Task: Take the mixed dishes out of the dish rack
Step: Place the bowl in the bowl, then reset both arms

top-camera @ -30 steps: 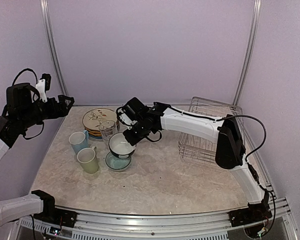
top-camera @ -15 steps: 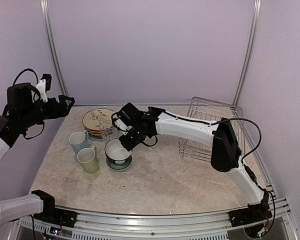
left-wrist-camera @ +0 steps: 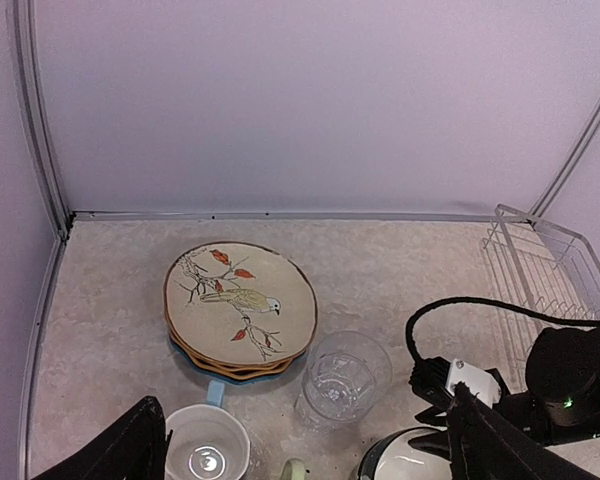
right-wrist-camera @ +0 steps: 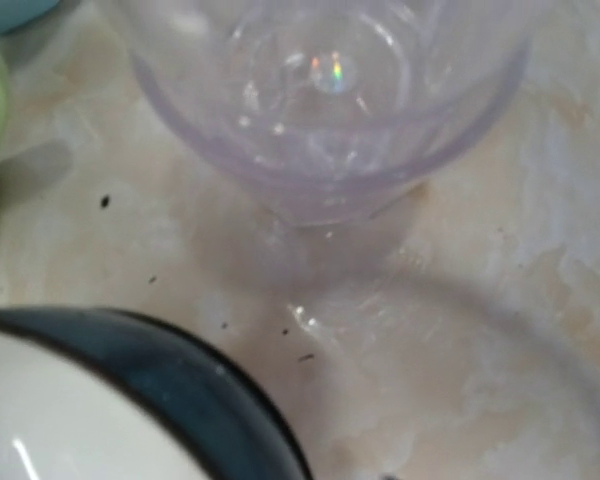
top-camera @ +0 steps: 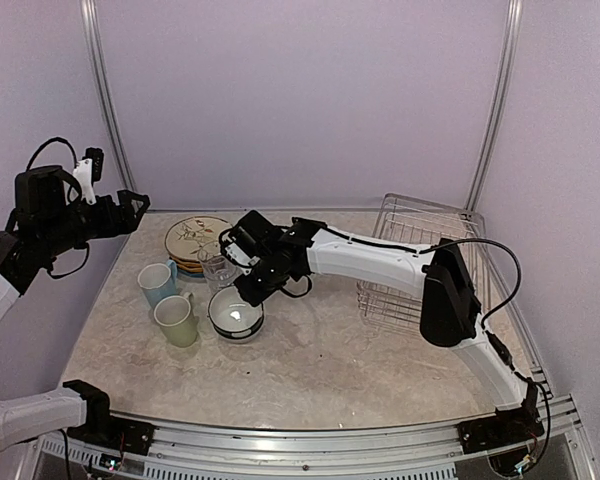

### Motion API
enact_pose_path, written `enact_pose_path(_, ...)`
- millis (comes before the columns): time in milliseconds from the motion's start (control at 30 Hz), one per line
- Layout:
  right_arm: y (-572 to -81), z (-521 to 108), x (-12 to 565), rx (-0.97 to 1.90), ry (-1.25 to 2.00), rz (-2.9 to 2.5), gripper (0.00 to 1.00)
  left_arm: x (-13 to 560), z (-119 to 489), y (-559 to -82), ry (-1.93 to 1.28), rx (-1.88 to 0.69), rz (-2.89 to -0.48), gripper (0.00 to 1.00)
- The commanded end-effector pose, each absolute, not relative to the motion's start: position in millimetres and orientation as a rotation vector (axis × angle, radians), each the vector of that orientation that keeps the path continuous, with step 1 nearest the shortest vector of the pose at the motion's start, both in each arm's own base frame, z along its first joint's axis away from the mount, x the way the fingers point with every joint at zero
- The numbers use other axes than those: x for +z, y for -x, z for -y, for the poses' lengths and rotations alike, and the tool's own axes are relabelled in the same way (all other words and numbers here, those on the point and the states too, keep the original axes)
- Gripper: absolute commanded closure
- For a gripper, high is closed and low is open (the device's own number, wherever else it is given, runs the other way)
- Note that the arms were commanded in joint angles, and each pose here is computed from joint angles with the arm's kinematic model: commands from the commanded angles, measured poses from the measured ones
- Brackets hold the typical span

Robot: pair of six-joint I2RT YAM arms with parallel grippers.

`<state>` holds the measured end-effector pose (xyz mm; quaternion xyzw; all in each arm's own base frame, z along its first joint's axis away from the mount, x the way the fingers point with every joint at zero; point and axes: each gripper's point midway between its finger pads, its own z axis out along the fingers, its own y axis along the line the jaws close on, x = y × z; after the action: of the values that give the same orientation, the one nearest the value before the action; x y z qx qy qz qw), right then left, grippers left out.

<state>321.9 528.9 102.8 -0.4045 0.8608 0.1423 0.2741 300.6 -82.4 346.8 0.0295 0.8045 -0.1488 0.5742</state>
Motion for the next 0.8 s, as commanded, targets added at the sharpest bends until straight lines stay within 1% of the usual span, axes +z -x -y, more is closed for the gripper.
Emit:
enact_pose_path(0, -328.1, -531.2, 143.4, 0.392, 1.007, -2.248, 0.58, 343.6, 81.2, -302.3, -0.060, -0.350, -1.889, 0.08)
enact_pose_path(100, -336.8, -514.8, 178.5, 0.336, 0.922, -2.205, 0.39, 345.7, 80.9, -301.5, -0.057, -0.351, -1.884, 0.08)
enact_pose_path(200, -346.0, -487.2, 214.6, 0.248, 0.838, -2.155, 0.23, 355.2, 79.4, -298.9, -0.043, -0.359, -1.857, 0.07)
enact_pose_path(267, -351.1, -465.4, 240.0, 0.193, 0.785, -2.112, 0.16, 366.1, 78.9, -295.6, -0.036, -0.370, -1.834, 0.06)
enact_pose_path(433, -362.6, -396.6, 302.3, 0.060, 0.609, -2.011, 0.01, 403.6, 75.2, -284.7, -0.018, -0.389, -1.752, 0.01)
enact_pose_path(633, -358.7, -309.5, 378.4, -0.187, 0.415, -1.834, 0.00, 446.3, 70.3, -268.5, 0.002, -0.413, -1.654, 0.01)
enact_pose_path(767, -345.2, -261.3, 428.1, -0.269, 0.272, -1.734, 0.00, 474.1, 66.4, -253.5, 0.010, -0.430, -1.583, 0.01)
